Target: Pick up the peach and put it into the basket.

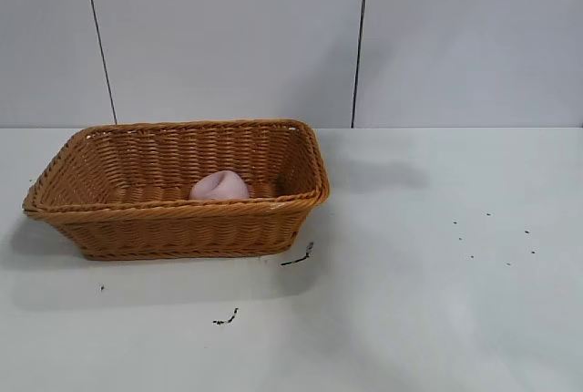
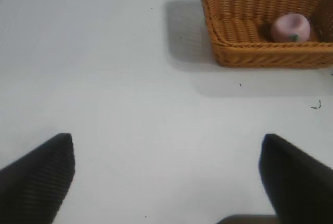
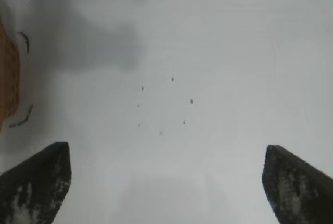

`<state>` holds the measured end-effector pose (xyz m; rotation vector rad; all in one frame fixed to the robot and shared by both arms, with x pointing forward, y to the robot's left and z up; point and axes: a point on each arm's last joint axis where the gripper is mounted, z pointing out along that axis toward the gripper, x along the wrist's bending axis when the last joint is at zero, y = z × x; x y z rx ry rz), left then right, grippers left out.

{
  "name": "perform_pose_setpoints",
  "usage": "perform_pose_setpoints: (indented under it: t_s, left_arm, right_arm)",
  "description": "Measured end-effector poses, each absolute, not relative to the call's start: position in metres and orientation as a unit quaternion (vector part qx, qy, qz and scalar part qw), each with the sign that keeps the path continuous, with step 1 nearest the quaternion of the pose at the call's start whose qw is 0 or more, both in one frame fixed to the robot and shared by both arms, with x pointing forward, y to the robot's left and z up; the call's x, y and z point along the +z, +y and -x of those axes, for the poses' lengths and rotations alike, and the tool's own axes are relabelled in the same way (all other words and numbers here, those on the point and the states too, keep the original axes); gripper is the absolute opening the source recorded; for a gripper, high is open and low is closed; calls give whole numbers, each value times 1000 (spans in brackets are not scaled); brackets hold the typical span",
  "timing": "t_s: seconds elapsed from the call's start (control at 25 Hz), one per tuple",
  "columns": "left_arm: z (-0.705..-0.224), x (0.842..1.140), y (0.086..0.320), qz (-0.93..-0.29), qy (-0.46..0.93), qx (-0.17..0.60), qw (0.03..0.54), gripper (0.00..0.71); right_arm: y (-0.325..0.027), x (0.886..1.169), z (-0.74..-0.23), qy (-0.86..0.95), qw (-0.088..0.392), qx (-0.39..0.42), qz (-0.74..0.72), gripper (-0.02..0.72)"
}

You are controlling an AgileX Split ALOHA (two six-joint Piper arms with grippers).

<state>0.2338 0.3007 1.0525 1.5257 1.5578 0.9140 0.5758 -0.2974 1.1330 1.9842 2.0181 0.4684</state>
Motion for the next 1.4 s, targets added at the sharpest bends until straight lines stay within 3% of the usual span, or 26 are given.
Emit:
perform_pose_setpoints:
  t_s: [0.2, 0.32, 0.64, 1.08, 1.4]
  left_arm:
    - [-234, 1052, 301, -597, 610, 358, 379, 693]
    - [-234, 1052, 301, -597, 610, 358, 379, 693]
    - [-234, 1052, 301, -597, 610, 358, 379, 693]
    - [-234, 1052, 301, -597, 610, 358, 379, 693]
    - [-234, 1052, 301, -597, 610, 358, 379, 693]
  right_arm:
    - [-297, 1122, -480, 700, 121, 147, -689, 696]
    - [-296, 1096, -426, 702, 107, 133, -692, 696]
    - [-295, 1047, -324, 679, 191, 222, -673, 696]
    - [-294, 1054, -245, 616, 346, 373, -602, 696]
    - [-294, 1054, -235, 604, 366, 392, -589, 696]
